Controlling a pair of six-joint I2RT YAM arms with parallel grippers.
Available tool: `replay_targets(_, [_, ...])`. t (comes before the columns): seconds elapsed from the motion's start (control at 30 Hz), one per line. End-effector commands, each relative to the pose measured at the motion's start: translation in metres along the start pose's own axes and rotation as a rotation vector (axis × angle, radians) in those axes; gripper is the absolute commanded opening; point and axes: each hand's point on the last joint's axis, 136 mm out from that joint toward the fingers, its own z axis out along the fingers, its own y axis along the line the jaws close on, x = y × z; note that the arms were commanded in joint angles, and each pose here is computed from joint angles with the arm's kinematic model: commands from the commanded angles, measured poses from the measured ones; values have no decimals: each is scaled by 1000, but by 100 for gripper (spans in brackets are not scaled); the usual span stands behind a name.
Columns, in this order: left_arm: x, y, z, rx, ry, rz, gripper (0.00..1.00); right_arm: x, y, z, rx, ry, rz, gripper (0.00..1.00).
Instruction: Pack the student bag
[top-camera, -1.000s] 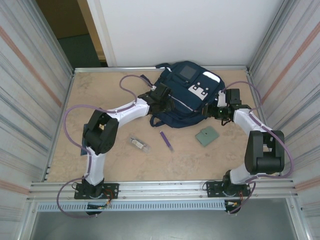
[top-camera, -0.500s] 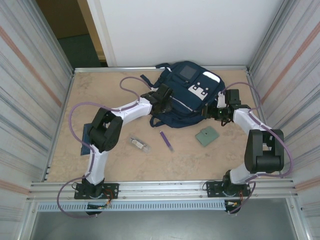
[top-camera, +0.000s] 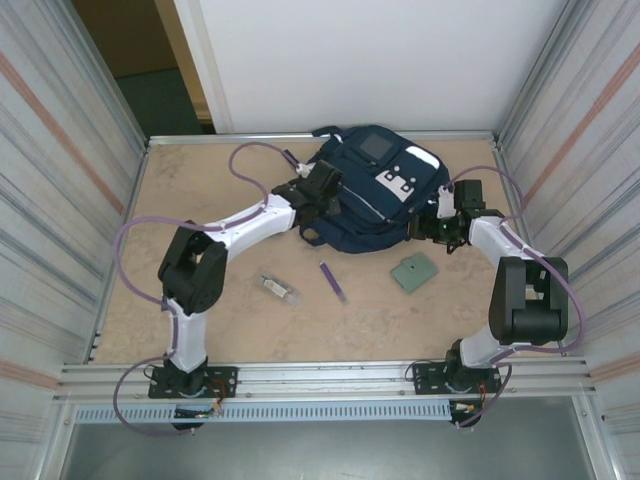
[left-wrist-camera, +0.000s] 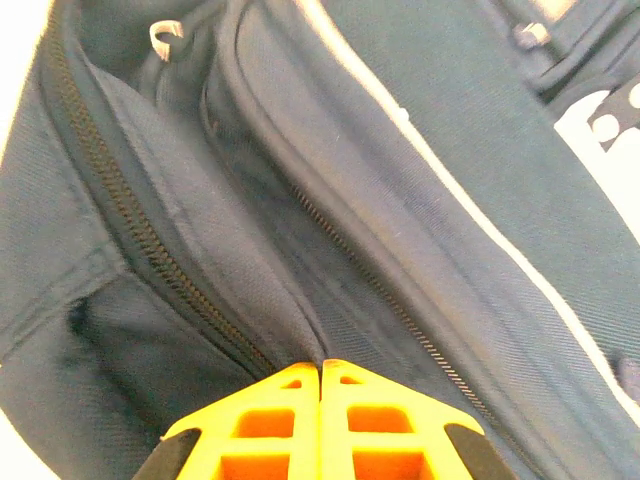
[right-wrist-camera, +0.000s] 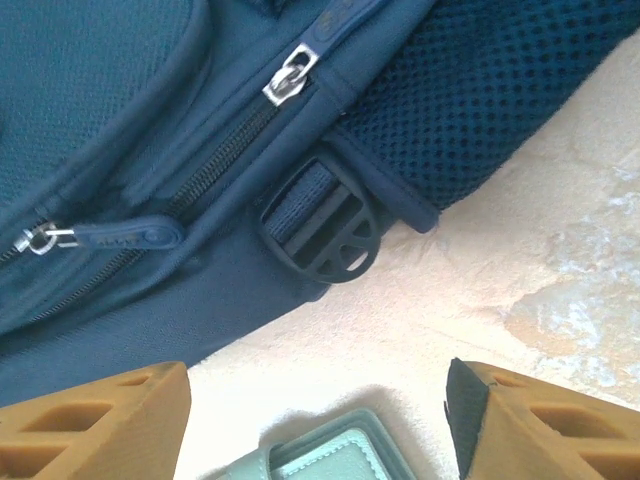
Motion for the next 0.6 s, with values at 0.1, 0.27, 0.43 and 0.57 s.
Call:
replay_targets(0.1, [-64, -56, -68, 252, -123, -15, 0, 18, 35, 10, -219, 107, -170, 69])
replay_targets(0.27, [-80, -70, -81, 318, -124, -19, 0, 23, 43, 21, -297, 159, -187, 67])
replay_targets(0.43, [-93, -76, -94, 367, -122, -32, 0, 9, 33, 29, -234, 65, -249, 67])
replay_targets(0.57, [-101, -78, -106, 380, -147, -28, 0, -4, 8, 33, -115, 3, -249, 71])
